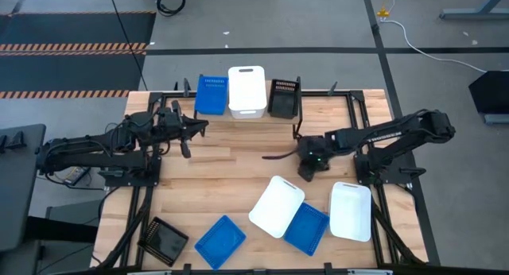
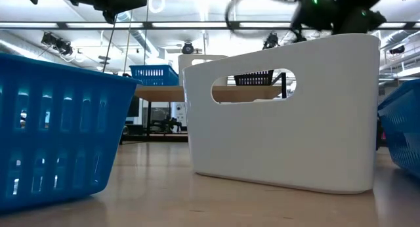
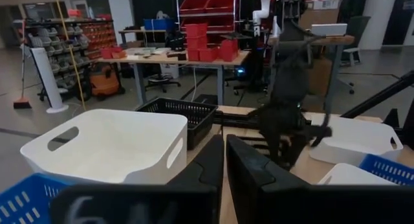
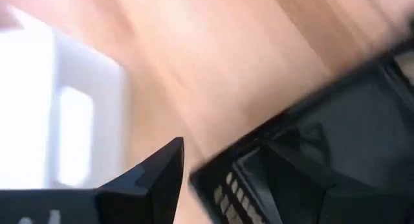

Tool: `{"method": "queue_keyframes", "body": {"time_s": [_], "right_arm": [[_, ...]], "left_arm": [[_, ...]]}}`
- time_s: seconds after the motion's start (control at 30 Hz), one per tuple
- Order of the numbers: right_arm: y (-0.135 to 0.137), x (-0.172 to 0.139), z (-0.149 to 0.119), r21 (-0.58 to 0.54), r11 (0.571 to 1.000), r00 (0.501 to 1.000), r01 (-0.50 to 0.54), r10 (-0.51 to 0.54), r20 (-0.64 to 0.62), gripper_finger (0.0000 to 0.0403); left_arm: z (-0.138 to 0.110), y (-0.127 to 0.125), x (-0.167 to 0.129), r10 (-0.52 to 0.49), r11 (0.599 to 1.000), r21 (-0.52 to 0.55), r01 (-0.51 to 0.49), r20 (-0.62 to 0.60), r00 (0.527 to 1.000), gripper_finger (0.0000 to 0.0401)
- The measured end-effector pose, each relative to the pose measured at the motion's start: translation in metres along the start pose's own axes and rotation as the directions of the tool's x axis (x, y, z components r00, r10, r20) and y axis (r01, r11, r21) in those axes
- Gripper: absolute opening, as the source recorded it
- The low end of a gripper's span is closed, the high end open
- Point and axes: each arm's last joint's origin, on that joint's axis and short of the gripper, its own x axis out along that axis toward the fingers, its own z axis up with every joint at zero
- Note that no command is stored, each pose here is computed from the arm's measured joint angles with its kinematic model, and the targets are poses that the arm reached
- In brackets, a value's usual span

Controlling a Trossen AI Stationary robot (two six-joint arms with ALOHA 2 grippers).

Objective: Stack baskets on shelf by color
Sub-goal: Stack the top right black bin into the black bin on the shelf

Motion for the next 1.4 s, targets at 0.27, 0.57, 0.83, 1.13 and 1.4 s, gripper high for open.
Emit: {"method": "queue_keyframes", "body": {"time_s": [0.27, 0.57, 0.83, 1.13, 1.4], "right_arm": [[0.020, -0.030, 0.021, -0.117, 0.993, 1.000, -0.015, 0.016, 0.010, 0.0211], [0.022, -0.033, -0.014, -0.230, 0.969, 0.967, 0.089, -0.139, -0.213, 0.0210], [0.042, -0.030, -0.025, -0.345, 0.933, 0.986, 0.103, -0.142, -0.092, 0.0210], [0.030, -0.009, -0.048, -0.364, 0.913, 0.973, 0.182, -0.221, -0.068, 0.0210], [0.018, 0.010, -0.059, -0.347, 0.921, 0.980, 0.174, -0.198, -0.034, 0.0196]], "left_arm": [[-0.001, 0.000, 0.000, 0.000, 1.000, -0.005, 0.000, -0.009, 1.000, 0.0035], [-0.002, 0.000, 0.000, -0.001, 1.000, -0.004, 0.001, -0.017, 1.000, 0.0026], [-0.002, 0.000, 0.000, -0.001, 1.000, -0.004, 0.001, -0.017, 1.000, 0.0036], [-0.002, 0.000, 0.000, -0.001, 1.000, -0.005, 0.001, -0.017, 1.000, 0.0028], [-0.002, 0.000, 0.000, -0.001, 1.000, -0.005, 0.001, -0.017, 1.000, 0.0038]]}}
